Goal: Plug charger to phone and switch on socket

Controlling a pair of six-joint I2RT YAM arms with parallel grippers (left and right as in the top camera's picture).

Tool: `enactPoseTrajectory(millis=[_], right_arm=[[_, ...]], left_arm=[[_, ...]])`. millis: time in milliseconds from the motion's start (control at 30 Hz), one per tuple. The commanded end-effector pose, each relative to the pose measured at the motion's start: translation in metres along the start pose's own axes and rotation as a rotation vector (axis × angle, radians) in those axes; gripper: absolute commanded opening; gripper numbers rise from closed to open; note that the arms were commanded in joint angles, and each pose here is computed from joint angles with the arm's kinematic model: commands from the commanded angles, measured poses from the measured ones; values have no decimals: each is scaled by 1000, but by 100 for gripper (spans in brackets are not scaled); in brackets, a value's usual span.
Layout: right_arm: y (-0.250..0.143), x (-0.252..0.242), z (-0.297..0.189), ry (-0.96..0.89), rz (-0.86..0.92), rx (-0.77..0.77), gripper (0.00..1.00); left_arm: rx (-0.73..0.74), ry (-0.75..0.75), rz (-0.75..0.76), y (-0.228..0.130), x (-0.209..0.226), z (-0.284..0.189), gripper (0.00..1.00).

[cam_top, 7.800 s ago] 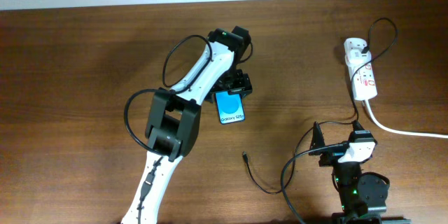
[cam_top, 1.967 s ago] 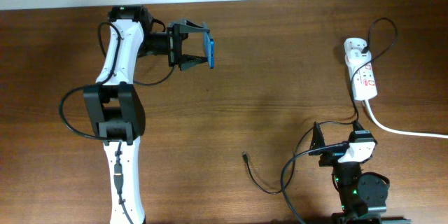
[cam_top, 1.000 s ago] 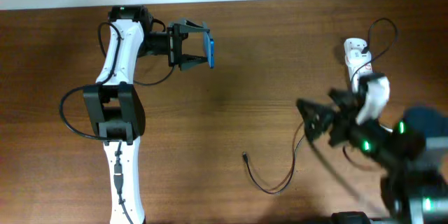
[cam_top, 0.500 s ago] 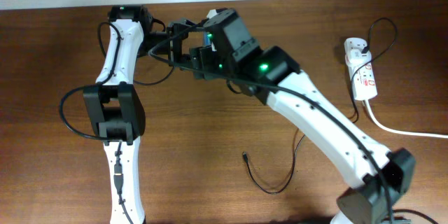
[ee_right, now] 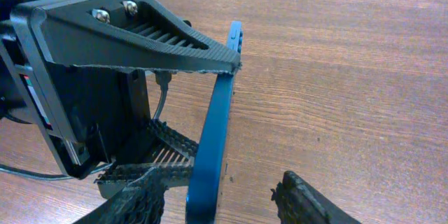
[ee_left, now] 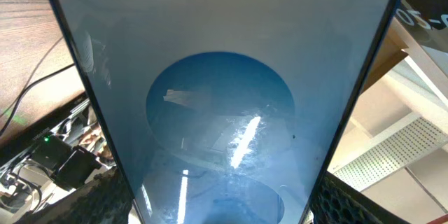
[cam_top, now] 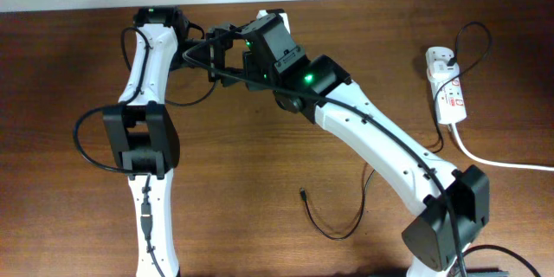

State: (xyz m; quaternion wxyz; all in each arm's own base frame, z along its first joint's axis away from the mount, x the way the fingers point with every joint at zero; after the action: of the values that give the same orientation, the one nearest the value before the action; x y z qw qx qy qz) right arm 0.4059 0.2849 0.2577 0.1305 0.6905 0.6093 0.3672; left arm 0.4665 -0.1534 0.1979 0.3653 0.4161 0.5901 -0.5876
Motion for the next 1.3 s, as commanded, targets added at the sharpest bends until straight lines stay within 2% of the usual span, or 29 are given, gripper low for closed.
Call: enactPoseTrajectory(millis=[0, 167, 267, 300, 367, 467, 600, 667, 800, 867, 933, 1000, 1100, 1133, 1167, 1233, 1267], right_arm=[[6, 0, 4, -26, 6, -37, 47], [5, -1, 6, -31, 5, -31, 44], [2, 0, 9, -29, 3, -21, 38], [3, 0, 9, -26, 4, -24, 33], [3, 0, 9, -26, 6, -24, 32], [3, 0, 9, -26, 8, -24, 24], [3, 1, 9, -22, 8, -23, 19], [3, 1, 9, -21, 9, -25, 11], [5, 0, 9, -27, 64, -37, 4], [11, -4, 8, -55, 172, -79, 4], [18, -8, 4, -75, 306, -130, 4], [34, -16, -9, -89, 617, -250, 4], [48, -15, -36, 2, 1025, -318, 4], [51, -13, -45, 45, 1157, -315, 4], [49, -8, -47, 78, 1218, -271, 5], [42, 1, -45, 115, 1309, -175, 4], [41, 3, -45, 122, 1340, -157, 4]], left_arm=[[-1, -51, 6, 0, -10, -4, 79], [-1, -50, 6, 0, -10, -4, 78], [-1, -50, 3, 0, -10, -4, 79], [-1, -50, 3, 0, -10, -4, 79], [-1, -51, 2, 0, -10, -4, 79], [0, -50, -16, 0, -10, -4, 81], [0, -50, -20, 0, -10, -4, 80], [-1, -50, -20, 0, -10, -4, 81], [-1, -50, -20, 0, -10, -4, 82], [-1, -50, -19, 0, -10, -4, 99], [-1, -49, -14, 1, -10, -4, 99], [-5, -26, -12, 1, -7, -4, 99], [-5, -25, -12, 1, -7, -4, 99], [-5, -25, -12, 1, -7, -4, 95], [-4, -26, -56, 1, -7, -4, 86], [-3, -25, -121, 1, -7, -3, 83], [-2, -25, -138, 1, -7, -3, 78]])
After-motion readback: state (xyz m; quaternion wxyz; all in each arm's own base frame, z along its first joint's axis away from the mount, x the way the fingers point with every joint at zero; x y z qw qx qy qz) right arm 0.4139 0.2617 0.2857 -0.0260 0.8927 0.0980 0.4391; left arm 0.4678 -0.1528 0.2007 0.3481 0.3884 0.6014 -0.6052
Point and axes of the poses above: each gripper's point midway between its finger pads, its own z axis out along the fingers, its own x axis along the line the jaws close on, y = z × x, the point moved 4 cm from there along -z, back along the fingers, and after that the axes turned 15 degrees about z, right-handed, at the moved point
